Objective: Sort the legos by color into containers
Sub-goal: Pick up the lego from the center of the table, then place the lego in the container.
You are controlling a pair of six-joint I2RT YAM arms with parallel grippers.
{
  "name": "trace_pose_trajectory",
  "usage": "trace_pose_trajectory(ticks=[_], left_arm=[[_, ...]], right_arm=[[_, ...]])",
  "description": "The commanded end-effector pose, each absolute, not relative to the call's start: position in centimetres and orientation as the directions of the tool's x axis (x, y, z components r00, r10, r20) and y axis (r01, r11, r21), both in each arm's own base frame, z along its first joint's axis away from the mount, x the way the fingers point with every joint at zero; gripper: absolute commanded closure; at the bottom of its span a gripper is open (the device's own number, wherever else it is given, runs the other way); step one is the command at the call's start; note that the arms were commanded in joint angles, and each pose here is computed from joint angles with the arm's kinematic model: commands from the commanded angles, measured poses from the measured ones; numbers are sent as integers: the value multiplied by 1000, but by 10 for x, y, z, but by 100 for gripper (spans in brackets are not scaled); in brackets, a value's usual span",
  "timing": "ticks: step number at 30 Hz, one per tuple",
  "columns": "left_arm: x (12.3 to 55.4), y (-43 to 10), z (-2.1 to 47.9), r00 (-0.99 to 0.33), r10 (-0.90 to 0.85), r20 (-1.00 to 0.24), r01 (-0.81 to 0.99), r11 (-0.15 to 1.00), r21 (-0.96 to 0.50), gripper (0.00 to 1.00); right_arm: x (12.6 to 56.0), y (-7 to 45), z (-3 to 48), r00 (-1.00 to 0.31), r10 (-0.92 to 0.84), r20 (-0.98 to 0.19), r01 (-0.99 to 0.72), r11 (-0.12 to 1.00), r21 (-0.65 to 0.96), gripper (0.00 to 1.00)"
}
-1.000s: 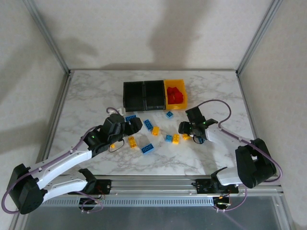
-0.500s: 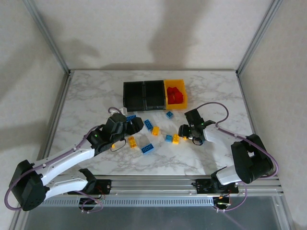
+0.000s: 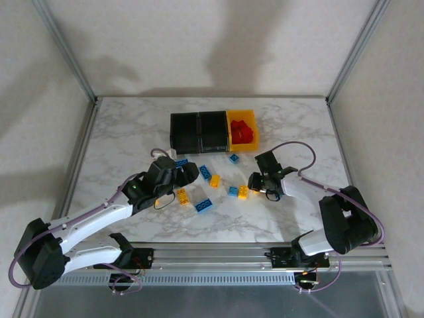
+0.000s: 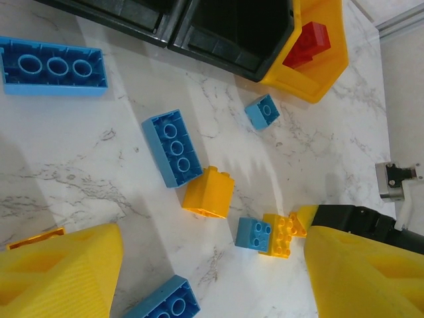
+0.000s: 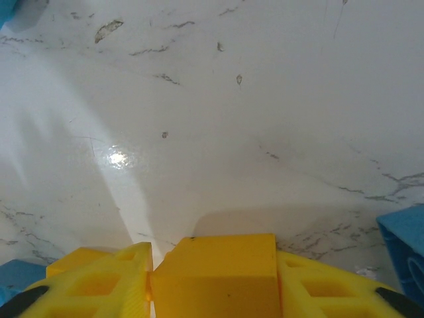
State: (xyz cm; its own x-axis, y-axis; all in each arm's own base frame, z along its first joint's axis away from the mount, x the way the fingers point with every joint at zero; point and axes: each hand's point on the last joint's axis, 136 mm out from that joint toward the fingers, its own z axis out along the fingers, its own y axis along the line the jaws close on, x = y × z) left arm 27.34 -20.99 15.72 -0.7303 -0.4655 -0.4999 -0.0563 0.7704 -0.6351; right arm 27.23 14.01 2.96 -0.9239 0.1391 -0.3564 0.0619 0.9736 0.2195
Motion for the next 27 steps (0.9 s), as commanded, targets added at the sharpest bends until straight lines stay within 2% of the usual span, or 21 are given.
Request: trace_pose_trajectory(ticks=[1,9,19,27], left_arm=[[272,-209,159,-718,-486,-498,-61,757,-651,27],[270,-189,149,-682,-534,-500,-147,770,-621,23],[265,-164,144,-647,-582,-493,-233,766,-599,23],[254,-143,131,-627,-628,-460,-315,745,-588,22]], right_arm=[[266,134,30,-930,130,-343,62,978,201,67],[289,153,81,-886,134,-444,16,965,261,69],[341,227,134,-843,67,-534,-129,938,322,69],[395,277,149,-819,47,-572,-192,916,351,69]])
